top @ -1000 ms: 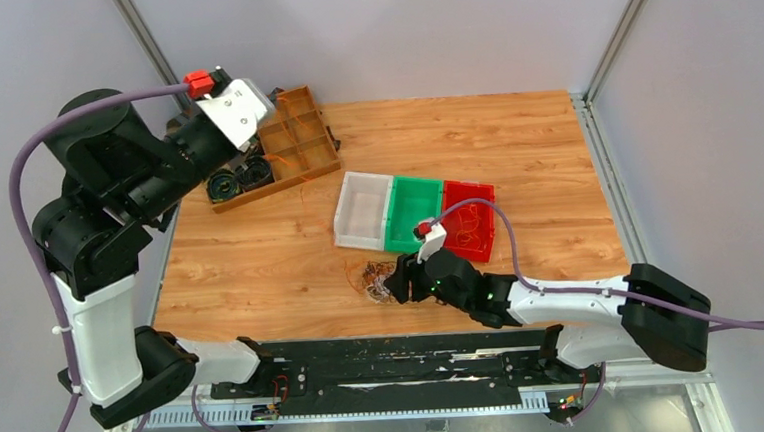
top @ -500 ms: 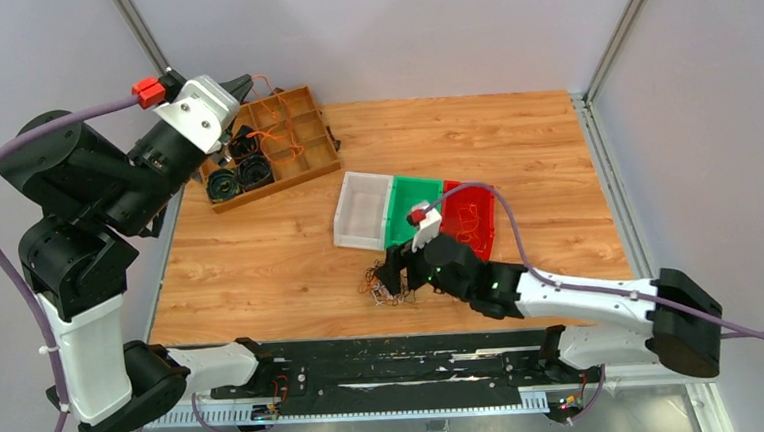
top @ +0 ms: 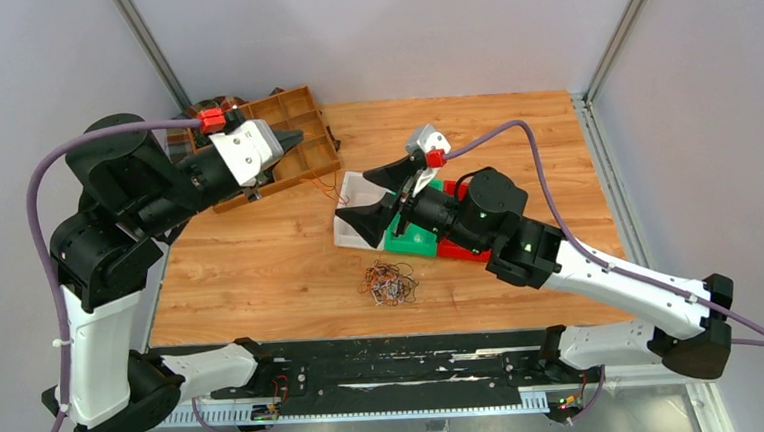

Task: Untangle the cables
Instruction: Place the cable in the bin.

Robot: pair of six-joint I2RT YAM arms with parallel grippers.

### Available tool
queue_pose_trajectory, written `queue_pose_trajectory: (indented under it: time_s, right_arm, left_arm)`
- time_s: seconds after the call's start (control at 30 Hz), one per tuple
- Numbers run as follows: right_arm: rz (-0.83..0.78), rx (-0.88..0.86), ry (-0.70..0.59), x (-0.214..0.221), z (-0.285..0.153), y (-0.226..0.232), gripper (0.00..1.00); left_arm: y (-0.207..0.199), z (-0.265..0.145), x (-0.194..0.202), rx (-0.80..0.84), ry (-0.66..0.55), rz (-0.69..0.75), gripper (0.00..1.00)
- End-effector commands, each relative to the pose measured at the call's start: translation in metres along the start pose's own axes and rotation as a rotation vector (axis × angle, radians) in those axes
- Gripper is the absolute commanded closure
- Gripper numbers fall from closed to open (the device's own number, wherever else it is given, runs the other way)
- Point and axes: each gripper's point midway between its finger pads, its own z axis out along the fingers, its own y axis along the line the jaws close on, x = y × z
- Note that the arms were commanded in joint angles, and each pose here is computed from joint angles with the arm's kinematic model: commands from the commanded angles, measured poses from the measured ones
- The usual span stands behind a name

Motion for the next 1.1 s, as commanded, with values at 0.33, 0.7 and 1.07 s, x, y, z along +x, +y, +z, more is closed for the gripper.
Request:
queue_pose_trajectory:
  time_s: [0.33, 0.7, 1.07]
  right_arm:
    - [-0.097, -0.090, 0.047, 0.010, 0.053, 0.008, 0.39]
    - [-0.079, 0.022, -0.008, 0.000, 0.050, -0.023, 0.99]
    - [-0.081, 0.427, 0.129, 0.035, -0.064, -0.128, 0.99]
  left_arm:
    - [-0.032, -0.001, -0.017, 0.161, -0.094, -0.056, 1.00]
    - [-0.034, -0.004, -0.006, 0.145, -0.065, -0.060, 0.98]
    - [-0.032, 0.009, 0.050, 0.081, 0.117, -0.041, 0.14]
